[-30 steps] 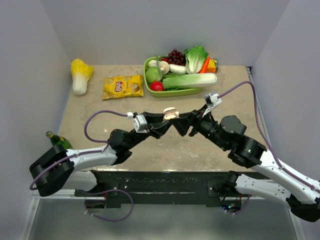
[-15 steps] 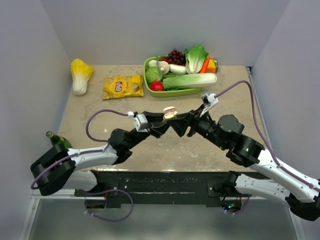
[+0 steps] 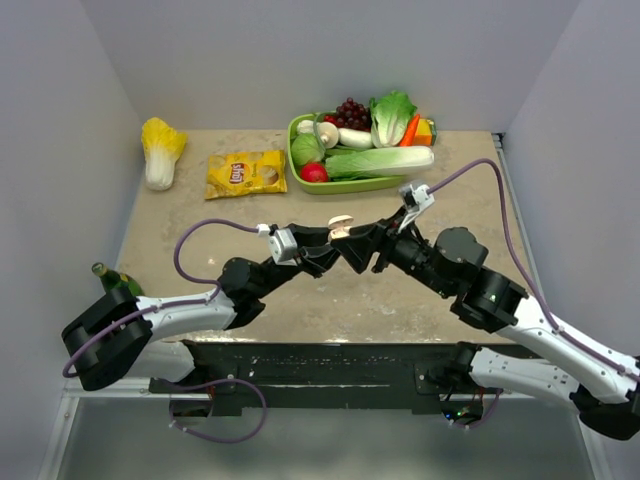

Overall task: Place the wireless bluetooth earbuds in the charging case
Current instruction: Adjust the earbud with the charging case, then pick up the earbud from the center of the board.

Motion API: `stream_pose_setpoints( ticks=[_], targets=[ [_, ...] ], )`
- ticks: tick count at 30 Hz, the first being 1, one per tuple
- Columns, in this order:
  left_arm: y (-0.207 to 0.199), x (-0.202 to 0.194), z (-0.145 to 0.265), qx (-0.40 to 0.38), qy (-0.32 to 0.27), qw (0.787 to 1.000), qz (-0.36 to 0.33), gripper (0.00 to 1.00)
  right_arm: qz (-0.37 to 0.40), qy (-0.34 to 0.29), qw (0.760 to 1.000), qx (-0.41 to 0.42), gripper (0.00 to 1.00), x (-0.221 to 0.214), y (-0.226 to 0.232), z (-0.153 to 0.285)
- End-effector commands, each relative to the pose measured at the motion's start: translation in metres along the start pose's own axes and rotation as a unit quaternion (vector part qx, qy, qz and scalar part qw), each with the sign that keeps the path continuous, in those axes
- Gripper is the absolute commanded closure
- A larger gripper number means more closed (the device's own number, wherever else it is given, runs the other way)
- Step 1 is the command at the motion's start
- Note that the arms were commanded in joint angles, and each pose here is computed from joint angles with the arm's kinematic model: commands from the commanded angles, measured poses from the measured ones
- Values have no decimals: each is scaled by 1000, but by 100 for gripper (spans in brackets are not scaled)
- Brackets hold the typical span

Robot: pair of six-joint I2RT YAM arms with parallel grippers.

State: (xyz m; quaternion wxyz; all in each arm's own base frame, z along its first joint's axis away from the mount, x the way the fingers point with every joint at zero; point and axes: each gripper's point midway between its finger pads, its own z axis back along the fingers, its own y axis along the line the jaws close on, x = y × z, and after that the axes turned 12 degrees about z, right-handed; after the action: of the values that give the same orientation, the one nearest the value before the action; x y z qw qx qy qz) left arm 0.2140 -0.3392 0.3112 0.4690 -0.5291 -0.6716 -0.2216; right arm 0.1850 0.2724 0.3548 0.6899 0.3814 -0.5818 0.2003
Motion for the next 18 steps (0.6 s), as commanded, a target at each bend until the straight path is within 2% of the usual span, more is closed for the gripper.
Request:
stream_pose_setpoints(
  ticks=[1, 4, 9, 13, 18],
  targets=[
    [-45, 152, 20, -73, -298, 950, -62, 100, 13, -110, 993, 41, 38, 67, 19, 31],
    [-36, 152, 28, -52, -299, 950, -68, 100, 22, -135, 990, -22, 37, 79, -5, 47],
    [-30, 152, 53, -29, -299, 952, -60, 100, 34, -53, 987, -147, 38, 23, -57, 38],
    [-36, 165, 75, -29, -311, 949, -31, 100, 37, -13, 981, -190, 39, -24, -80, 29],
    [-48, 159, 79, -50, -270, 962, 14, 100, 57, 53, 973, -216, 39, -85, -100, 13]
  ],
)
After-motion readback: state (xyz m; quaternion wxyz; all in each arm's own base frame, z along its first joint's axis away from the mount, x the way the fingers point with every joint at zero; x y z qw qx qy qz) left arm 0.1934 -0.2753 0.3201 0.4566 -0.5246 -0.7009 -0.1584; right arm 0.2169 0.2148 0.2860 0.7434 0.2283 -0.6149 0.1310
